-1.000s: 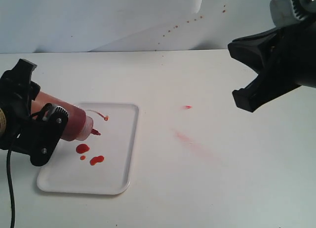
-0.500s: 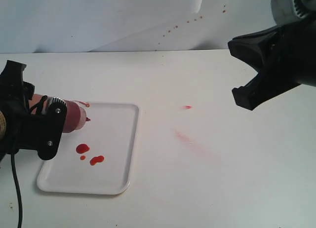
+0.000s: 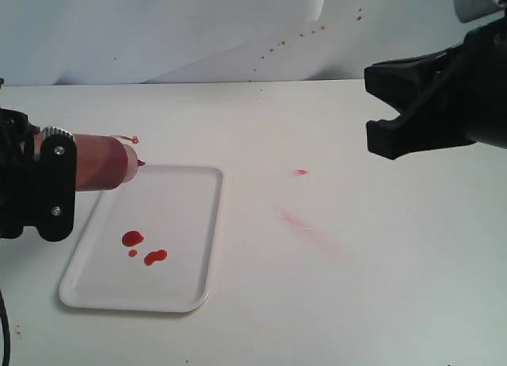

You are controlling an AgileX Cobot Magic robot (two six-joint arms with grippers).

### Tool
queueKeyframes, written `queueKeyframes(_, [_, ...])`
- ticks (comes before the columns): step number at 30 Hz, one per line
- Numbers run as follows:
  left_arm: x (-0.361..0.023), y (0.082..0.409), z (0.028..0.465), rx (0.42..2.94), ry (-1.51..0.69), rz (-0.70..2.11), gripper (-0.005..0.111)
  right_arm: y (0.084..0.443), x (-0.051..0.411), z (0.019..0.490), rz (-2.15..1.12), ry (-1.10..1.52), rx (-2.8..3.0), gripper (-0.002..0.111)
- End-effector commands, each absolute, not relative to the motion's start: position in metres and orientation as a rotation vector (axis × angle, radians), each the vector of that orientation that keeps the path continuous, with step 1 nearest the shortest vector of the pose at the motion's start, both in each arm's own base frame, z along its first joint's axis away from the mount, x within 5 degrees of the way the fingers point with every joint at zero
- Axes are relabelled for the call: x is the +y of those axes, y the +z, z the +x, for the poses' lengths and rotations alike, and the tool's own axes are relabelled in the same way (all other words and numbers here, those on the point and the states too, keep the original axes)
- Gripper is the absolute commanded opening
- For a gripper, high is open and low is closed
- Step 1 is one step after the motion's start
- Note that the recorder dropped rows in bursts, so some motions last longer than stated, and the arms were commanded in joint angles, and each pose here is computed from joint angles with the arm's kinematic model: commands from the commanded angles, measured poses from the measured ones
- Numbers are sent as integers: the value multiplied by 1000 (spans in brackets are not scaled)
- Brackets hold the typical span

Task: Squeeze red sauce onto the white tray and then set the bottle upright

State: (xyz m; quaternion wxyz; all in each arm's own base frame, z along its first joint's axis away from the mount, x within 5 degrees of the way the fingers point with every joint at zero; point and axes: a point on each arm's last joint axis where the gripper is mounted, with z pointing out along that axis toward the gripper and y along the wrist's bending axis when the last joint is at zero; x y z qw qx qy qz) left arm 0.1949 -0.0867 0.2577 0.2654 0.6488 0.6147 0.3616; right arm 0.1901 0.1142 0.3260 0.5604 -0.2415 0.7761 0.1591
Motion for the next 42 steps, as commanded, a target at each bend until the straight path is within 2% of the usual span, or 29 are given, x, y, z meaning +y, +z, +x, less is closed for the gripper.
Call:
queueKeyframes(1, [-86, 270, 190, 1627, 943, 1680, 0, 308, 107, 191, -326, 465, 1855, 0])
queueKeyframes(7, [-85, 271, 188, 1643, 915, 1662, 0, 283, 101, 187, -104, 556, 1937, 1])
queueKeyframes(15, [-88, 271, 188, 1625, 889, 1662, 0, 282, 113, 180, 81, 751, 1947, 28])
queueKeyframes(17, [-89, 271, 188, 1617, 882, 1662, 0, 277, 119, 180, 104, 779, 1972, 42])
queueKeyframes(18, [-90, 271, 188, 1608, 873, 1662, 0, 264, 126, 185, 122, 783, 2038, 65])
queueKeyframes(20, [-90, 271, 188, 1608, 873, 1662, 0, 234, 138, 197, 217, 772, 2173, 93])
queueKeyframes(21, [-90, 271, 188, 1608, 873, 1662, 0, 227, 141, 200, 268, 773, 2192, 95])
queueKeyframes(23, [-90, 271, 188, 1608, 873, 1662, 0, 206, 153, 209, 324, 750, 2187, 90])
queueKeyframes(25, [-90, 271, 188, 1608, 873, 1662, 0, 196, 173, 213, 297, 868, 2130, 77])
queueKeyframes(26, [-90, 271, 188, 1606, 874, 1665, 0, 195, 190, 215, 269, 1110, 2040, 70])
queueKeyframes(27, [-90, 271, 188, 1606, 874, 1665, 0, 195, 201, 219, 294, 1336, 1934, 69])
queueKeyframes(29, [-90, 271, 188, 1606, 874, 1665, 0, 176, 211, 228, 411, 1546, 1845, 69])
queueKeyframes(33, [-90, 272, 188, 1601, 878, 1668, 0, 127, 234, 241, 481, 1716, 1905, 75])
queueKeyframes(35, [-90, 272, 188, 1601, 878, 1668, 0, 114, 252, 253, 481, 1791, 1942, 75])
queueKeyframes(42, [-89, 272, 189, 1593, 888, 1671, 0, 123, 296, 277, 363, 1933, 1859, 75])
